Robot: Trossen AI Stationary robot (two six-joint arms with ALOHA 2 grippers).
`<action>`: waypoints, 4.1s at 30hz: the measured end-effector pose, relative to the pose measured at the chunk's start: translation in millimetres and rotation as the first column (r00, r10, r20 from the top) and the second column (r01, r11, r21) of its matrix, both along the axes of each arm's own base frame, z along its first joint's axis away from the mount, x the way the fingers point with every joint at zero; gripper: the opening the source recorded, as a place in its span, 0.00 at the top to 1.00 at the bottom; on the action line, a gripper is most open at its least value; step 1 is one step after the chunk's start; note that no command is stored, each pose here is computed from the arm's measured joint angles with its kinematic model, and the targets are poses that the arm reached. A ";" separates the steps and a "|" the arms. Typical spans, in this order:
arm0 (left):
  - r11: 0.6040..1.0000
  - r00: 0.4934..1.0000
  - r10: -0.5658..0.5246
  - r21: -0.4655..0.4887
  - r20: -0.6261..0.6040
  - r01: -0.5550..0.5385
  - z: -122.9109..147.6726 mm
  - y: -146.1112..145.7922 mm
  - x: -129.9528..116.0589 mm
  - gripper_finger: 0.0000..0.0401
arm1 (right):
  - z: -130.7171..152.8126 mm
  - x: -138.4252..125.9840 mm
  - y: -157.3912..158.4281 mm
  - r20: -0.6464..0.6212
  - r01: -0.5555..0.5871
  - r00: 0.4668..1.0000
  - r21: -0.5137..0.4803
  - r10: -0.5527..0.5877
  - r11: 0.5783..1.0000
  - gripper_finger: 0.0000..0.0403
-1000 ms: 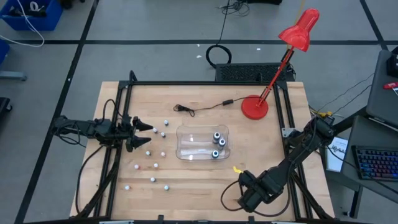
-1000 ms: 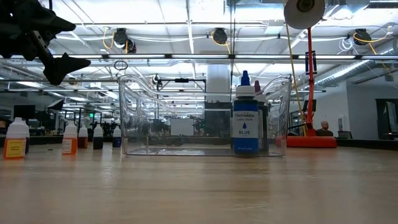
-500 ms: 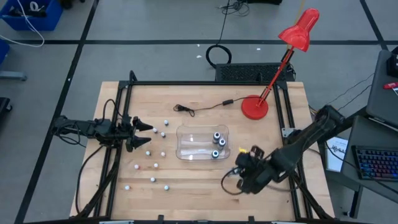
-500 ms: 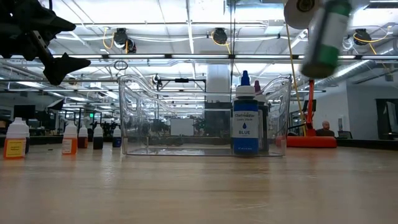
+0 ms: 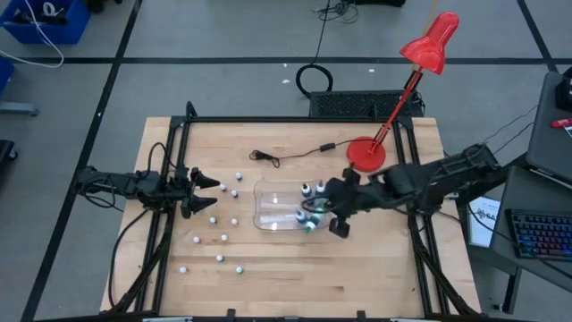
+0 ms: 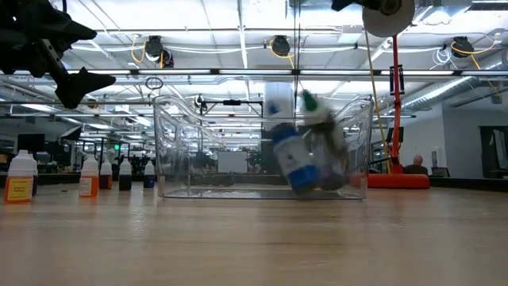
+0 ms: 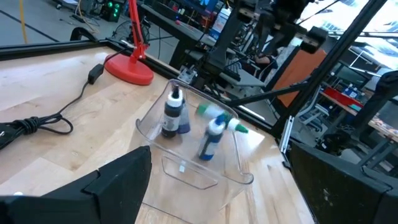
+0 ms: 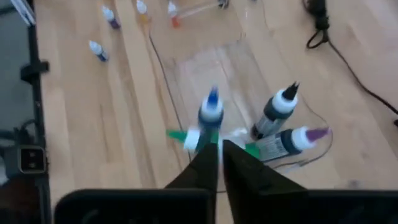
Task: Pick & Place food coloring
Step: Put the large green food coloring bottle into the transparent bin, then put the small black food coloring bottle into the transparent bin
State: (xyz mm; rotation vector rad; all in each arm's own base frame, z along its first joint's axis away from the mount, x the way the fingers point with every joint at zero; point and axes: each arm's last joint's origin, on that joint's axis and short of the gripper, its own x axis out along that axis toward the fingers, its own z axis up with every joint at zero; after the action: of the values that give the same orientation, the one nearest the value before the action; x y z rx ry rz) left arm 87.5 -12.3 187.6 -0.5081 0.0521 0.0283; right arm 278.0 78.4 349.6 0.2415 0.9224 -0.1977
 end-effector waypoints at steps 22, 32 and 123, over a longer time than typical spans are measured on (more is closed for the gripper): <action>1.000 1.000 0.000 0.000 0.000 0.000 0.0 0.0 0.0 0.06 | 3.9 21.4 7.4 0.153 -0.157 0.971 -0.167 0.183 0.973 1.00; 1.000 1.000 0.000 0.000 0.000 0.000 0.1 0.0 0.0 0.06 | -32.2 37.2 6.1 0.258 -0.272 0.920 -0.125 0.296 0.954 0.98; 1.000 1.000 0.000 -0.003 0.013 0.000 1.4 0.0 0.1 0.06 | -140.8 109.2 -67.5 -0.338 -0.366 0.829 0.273 0.445 0.890 0.60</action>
State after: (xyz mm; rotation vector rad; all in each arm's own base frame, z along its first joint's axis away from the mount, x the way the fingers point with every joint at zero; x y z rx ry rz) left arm 87.6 -12.3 189.0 -0.5110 0.0391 0.0250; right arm 387.2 10.9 208.8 0.1835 1.3765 0.2580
